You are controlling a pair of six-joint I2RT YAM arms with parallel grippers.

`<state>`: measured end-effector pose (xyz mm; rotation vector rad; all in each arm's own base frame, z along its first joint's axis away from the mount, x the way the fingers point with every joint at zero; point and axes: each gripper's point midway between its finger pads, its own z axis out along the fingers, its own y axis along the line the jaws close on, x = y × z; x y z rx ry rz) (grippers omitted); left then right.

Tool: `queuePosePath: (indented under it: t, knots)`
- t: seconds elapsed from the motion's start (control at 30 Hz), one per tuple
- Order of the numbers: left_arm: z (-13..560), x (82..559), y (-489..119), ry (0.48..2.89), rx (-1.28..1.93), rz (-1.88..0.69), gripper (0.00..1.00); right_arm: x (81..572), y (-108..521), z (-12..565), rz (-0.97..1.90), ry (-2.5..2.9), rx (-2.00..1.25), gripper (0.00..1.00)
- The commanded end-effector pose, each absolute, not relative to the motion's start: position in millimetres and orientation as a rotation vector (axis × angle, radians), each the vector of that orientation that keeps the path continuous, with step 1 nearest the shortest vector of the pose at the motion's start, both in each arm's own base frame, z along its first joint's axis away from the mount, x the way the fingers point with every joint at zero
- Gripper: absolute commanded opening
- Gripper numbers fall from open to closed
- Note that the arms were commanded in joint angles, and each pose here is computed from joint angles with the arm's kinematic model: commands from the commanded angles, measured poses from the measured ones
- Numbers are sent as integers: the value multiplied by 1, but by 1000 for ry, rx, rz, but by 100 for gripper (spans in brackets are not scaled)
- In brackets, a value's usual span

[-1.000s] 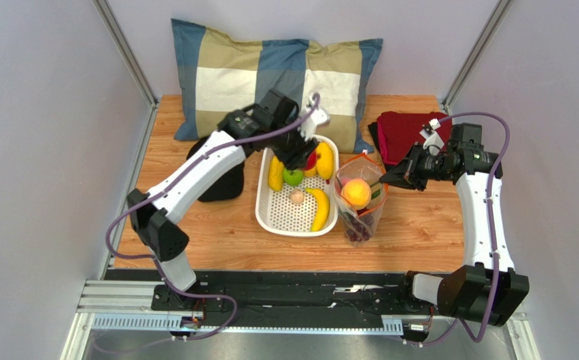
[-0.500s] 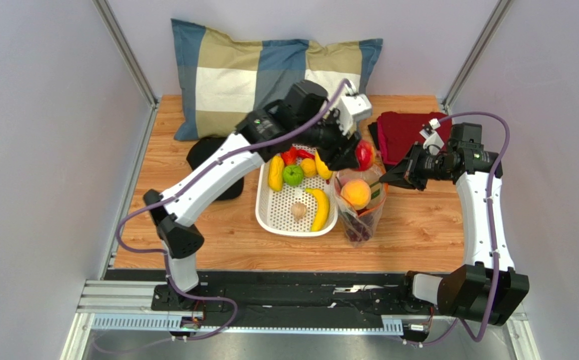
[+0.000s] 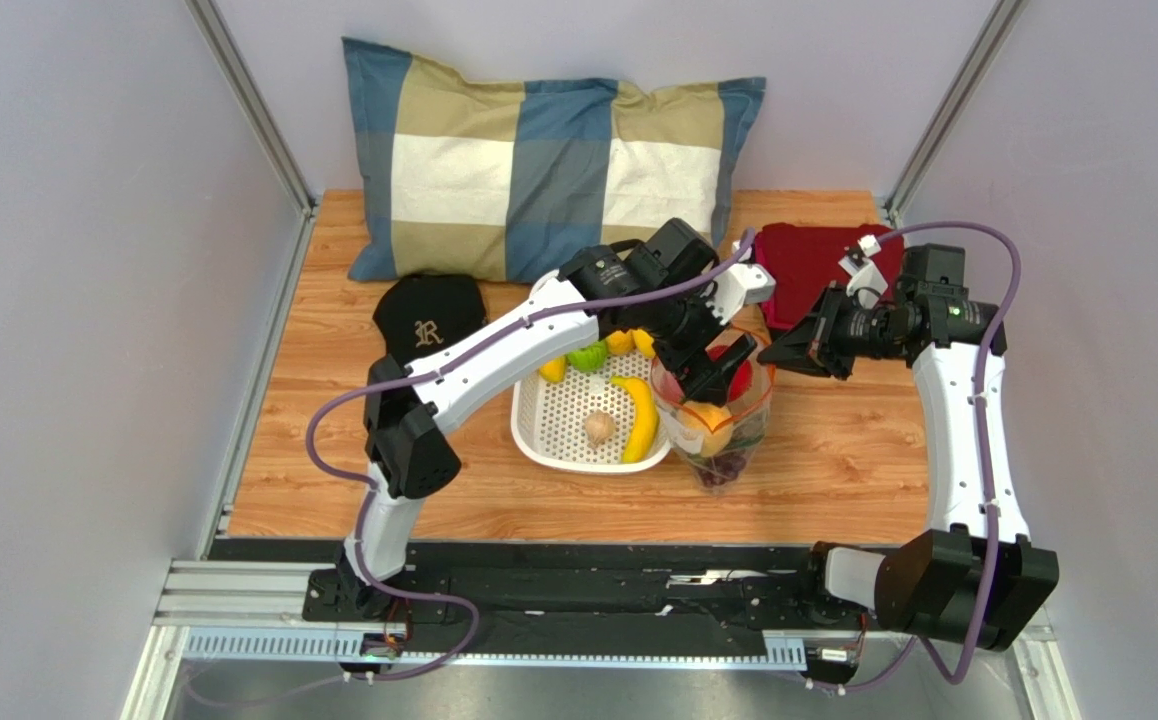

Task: Place the food in the zip-top bag and seal the zipper
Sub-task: Place the fake fruit in the zipper food storage bag, then adjust the zipper food storage bag at the center of the board.

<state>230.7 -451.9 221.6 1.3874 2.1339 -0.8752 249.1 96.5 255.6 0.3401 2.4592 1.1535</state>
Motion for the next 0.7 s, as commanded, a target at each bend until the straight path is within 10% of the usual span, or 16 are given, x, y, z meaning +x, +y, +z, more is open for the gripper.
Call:
queuePosePath:
  t: [0.0,0.23,0.67]
  knots:
    - [293,223,-443,1970,1370,-894,99,248,100,271,1169,2411,254,0]
    - [354,245,-393,1792,1215,-792,97,245,99,273,1153,2400,240,0]
    - [257,240,-418,2159,1262,-1061,83,223,102,272,1151,2346,224,0]
